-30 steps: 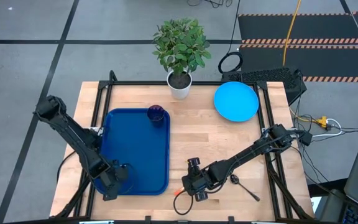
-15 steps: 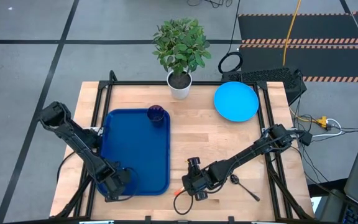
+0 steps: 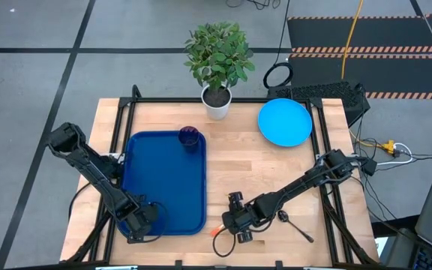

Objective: Pick and place plate/cup/fork/spoon on tray
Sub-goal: Put the orange fork on the blue tray

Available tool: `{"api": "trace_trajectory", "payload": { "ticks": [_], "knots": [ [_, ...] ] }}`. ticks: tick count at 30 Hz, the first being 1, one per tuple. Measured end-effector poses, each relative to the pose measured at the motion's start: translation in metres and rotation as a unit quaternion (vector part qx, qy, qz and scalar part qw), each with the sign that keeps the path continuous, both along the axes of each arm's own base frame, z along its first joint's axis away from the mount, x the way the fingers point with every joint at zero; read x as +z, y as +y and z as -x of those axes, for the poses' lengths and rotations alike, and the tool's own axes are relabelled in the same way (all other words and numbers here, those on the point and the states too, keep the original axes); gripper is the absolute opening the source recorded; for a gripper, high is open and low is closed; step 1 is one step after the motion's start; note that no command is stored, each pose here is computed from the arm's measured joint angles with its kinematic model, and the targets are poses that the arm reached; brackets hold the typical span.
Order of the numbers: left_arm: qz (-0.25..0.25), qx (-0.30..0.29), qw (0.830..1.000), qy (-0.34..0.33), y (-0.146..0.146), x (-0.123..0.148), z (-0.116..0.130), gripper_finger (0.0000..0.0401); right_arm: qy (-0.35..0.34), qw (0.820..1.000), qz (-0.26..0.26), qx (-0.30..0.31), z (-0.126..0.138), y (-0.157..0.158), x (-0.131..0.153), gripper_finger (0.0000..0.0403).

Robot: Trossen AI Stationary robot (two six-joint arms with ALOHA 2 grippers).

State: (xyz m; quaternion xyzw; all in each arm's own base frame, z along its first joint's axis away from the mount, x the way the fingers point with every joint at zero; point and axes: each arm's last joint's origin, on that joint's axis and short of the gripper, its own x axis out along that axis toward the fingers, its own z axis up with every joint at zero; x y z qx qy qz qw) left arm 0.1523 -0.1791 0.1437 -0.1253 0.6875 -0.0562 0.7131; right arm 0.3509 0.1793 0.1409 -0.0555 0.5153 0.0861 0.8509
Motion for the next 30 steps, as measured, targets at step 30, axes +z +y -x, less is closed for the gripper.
{"api": "trace_trajectory", "payload": {
  "ticks": [30],
  "knots": [
    [0.018,0.018,0.995,-0.094,0.000,0.003,-0.021,0.0188,0.032,0.999,0.004,-0.029,0.029,-0.005,0.034,0.0001]
  ]
}}
